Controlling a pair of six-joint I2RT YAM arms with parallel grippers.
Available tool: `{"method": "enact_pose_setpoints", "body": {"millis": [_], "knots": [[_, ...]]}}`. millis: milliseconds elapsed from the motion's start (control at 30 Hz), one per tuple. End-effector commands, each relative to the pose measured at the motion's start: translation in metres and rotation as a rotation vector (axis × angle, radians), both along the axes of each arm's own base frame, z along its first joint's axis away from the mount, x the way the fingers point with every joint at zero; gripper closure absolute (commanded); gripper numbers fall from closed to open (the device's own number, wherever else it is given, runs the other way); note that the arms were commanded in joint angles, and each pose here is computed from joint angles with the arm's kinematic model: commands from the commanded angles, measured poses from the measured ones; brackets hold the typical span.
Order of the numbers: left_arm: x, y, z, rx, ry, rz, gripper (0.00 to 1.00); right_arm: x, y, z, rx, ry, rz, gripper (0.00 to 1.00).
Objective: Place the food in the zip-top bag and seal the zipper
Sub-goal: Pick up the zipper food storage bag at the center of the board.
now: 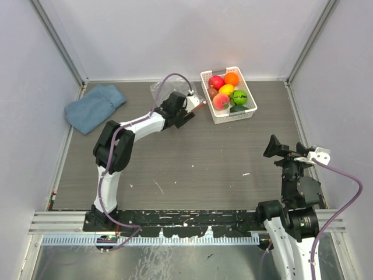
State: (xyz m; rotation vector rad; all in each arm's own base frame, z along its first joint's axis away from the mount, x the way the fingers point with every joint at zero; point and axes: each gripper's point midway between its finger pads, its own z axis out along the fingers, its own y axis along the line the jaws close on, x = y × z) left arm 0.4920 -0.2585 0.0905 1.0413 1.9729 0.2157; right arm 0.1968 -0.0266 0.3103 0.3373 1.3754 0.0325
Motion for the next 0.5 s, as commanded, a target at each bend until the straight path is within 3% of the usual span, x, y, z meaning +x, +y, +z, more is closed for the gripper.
{"method": "enact_pose_setpoints", "body": {"millis": [0,200,467], "knots": [[0.032,-0.008,0.023,0.021,-0.134,0.014,0.17,0.003,0.003,0.013,-0.017,-0.029,0.014,0.0],[0.048,-0.01,0.003,0.095,-0.142,0.002,0.26,0.004,0.005,0.012,-0.02,-0.023,0.025,0.0],[0.054,-0.01,0.006,0.103,-0.152,0.02,0.63,0.007,0.01,0.01,-0.027,-0.012,0.051,0.0]]}}
